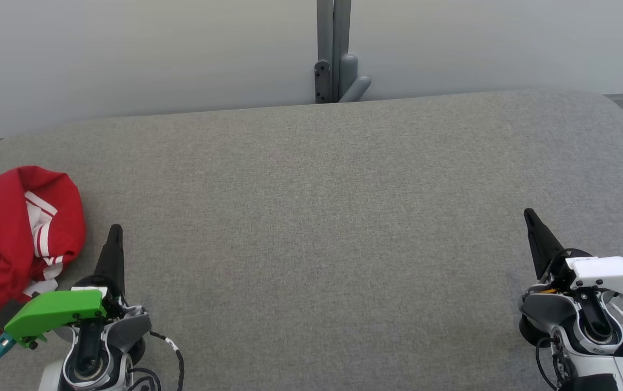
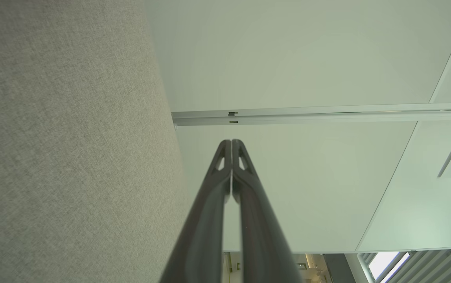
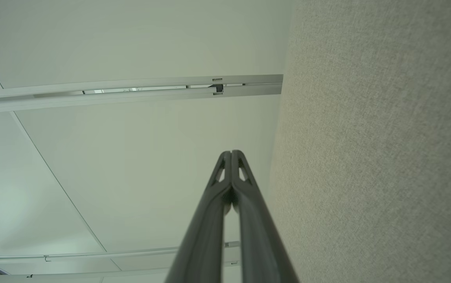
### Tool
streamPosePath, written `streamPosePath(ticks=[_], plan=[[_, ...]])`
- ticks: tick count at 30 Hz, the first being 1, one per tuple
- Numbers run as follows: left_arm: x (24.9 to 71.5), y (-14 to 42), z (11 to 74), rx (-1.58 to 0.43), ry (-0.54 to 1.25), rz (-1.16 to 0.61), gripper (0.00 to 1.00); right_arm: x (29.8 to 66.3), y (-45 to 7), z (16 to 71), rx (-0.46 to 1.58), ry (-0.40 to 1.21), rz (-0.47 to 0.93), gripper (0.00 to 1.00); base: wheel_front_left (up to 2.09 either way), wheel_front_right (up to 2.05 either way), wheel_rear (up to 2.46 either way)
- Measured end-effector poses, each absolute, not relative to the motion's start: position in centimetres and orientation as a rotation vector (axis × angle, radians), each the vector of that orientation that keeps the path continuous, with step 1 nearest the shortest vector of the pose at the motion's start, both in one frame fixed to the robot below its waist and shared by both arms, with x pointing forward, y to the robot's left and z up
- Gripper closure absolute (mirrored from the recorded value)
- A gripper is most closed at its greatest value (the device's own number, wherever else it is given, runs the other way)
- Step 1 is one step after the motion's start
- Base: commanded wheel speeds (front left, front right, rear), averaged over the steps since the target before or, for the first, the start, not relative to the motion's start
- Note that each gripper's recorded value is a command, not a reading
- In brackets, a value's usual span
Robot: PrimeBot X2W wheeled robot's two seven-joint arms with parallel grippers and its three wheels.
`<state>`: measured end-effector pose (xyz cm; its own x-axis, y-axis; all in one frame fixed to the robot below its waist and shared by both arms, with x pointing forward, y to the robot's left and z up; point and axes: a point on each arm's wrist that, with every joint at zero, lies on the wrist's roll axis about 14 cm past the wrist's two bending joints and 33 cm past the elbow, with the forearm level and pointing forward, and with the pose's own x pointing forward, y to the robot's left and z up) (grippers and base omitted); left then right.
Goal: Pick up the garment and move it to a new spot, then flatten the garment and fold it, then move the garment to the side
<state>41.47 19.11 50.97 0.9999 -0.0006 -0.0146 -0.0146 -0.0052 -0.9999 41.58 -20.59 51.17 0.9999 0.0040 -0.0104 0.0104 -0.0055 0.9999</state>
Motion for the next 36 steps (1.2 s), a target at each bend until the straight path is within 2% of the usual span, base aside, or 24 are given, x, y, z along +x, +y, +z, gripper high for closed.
streamPosePath(ticks=[36], plan=[[41.47,19.11,50.97,-1.576,0.012,0.011,1.00,41.58,-20.58,51.17,1.576,0.011,-0.005,1.00,0.00,0.00,0.00]])
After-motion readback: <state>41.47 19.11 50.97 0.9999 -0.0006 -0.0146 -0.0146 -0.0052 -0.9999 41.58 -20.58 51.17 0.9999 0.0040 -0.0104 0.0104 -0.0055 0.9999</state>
